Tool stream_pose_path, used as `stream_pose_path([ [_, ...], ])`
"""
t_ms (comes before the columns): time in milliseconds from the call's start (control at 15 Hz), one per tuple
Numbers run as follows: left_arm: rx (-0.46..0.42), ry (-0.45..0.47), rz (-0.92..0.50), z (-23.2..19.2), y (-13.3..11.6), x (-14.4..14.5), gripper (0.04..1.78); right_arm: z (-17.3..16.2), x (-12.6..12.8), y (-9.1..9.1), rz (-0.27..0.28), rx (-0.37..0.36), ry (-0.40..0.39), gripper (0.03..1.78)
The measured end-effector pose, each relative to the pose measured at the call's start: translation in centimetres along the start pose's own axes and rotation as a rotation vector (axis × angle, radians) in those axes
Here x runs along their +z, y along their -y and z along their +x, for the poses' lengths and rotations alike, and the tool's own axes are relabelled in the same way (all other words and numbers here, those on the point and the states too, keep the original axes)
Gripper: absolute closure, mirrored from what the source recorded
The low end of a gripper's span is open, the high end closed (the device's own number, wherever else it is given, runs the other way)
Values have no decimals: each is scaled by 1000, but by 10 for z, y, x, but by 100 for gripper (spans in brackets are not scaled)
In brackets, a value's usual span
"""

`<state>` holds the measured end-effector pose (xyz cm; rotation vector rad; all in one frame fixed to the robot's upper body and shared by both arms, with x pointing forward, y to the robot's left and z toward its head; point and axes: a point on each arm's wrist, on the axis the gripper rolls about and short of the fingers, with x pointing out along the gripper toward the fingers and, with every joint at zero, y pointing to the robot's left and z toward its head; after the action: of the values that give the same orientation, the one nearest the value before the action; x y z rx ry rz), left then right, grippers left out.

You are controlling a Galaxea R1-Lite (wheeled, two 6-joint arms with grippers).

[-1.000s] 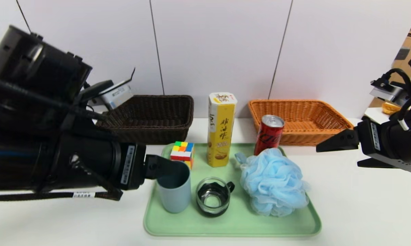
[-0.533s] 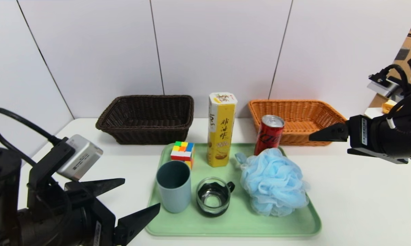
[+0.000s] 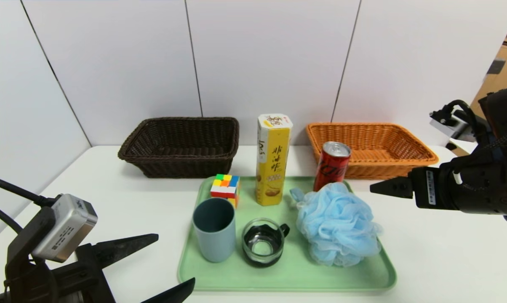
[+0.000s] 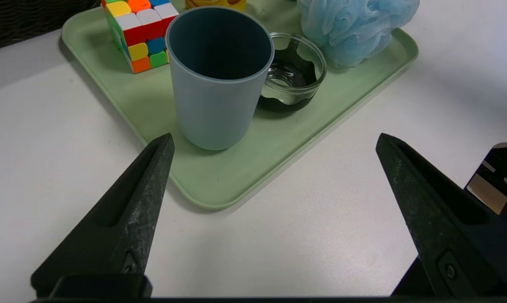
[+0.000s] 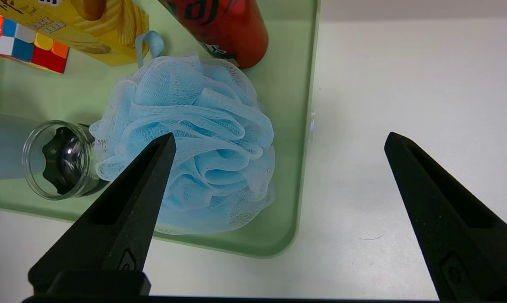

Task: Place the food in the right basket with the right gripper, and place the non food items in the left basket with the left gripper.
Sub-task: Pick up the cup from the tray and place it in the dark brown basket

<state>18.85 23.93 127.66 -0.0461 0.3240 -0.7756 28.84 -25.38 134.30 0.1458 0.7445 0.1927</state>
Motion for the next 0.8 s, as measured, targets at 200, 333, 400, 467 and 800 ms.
stream_pose_path([
  [200,3,-17,5,6,-1,-5,13,-3,-2,1,2,0,0,10],
  [333,14,-12,8,15,-2,-4,13,-4,-5,2,1,-3,-4,10],
  [400,26,-7,9,20,-2,-3,13,-5,-6,3,2,-8,-3,10],
  [467,39,-1,9,27,-3,-3,13,-5,-8,3,3,-10,-3,10],
  [800,97,-5,35,54,-6,-9,13,-9,-12,6,8,-13,-1,10],
])
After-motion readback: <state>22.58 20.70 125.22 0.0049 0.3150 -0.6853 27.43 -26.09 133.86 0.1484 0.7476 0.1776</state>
